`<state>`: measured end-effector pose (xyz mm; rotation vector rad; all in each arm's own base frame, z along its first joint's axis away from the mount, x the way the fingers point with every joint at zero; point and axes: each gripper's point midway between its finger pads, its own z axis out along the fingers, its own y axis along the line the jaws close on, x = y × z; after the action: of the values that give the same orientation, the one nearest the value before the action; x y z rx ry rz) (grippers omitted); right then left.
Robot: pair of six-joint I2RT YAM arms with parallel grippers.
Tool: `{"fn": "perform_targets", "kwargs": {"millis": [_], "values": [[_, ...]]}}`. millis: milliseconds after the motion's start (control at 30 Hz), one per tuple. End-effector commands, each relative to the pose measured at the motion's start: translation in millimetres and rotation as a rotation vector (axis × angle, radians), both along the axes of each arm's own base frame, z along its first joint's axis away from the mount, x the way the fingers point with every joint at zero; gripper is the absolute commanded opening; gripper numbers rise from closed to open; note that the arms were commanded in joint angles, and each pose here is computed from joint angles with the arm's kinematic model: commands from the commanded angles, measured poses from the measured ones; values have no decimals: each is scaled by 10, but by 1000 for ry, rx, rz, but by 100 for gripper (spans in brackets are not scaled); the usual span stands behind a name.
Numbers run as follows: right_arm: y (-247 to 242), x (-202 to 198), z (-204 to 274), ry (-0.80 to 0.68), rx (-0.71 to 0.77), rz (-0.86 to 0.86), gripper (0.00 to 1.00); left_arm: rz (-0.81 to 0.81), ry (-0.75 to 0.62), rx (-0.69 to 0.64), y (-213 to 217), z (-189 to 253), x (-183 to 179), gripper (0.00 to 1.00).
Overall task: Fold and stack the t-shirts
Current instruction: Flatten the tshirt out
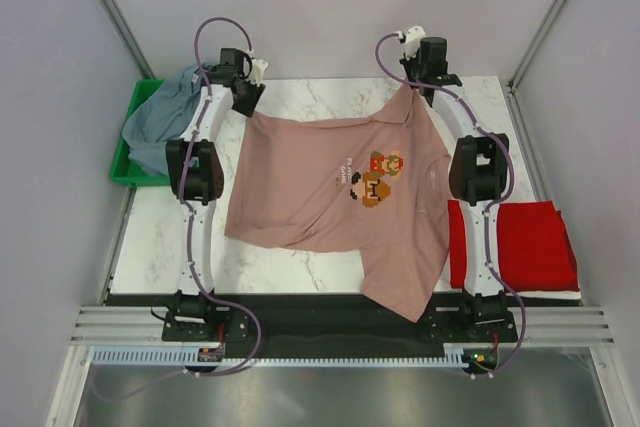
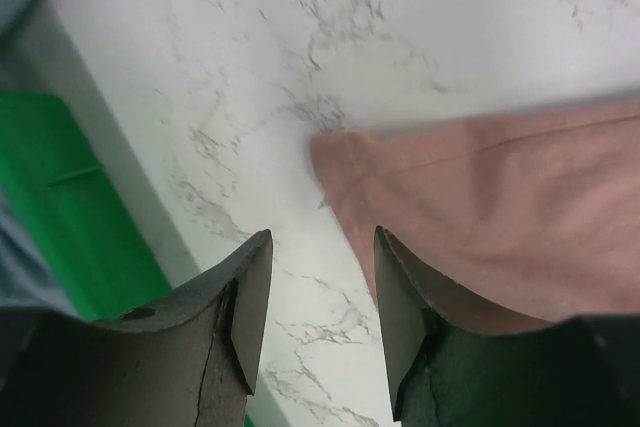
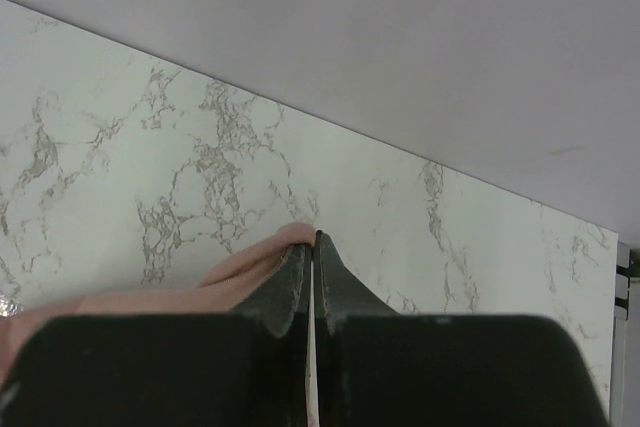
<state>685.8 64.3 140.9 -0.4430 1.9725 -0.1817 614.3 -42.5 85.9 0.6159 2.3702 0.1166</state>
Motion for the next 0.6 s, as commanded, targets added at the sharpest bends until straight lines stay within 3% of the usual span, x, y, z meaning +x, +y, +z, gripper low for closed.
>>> {"fn": "perform_targets", "kwargs": {"millis": [0,267,567], "values": [[79,-38,459,-76,12,17,0,18,48,-58,-9,-82,-53,52],[152,-105,479,-67,-11,27,0,30,4,-94,37,-174,148,60],[235,-174,454,-51,-29,41,0,31,5,-128,-5,-347,235,55]]}}
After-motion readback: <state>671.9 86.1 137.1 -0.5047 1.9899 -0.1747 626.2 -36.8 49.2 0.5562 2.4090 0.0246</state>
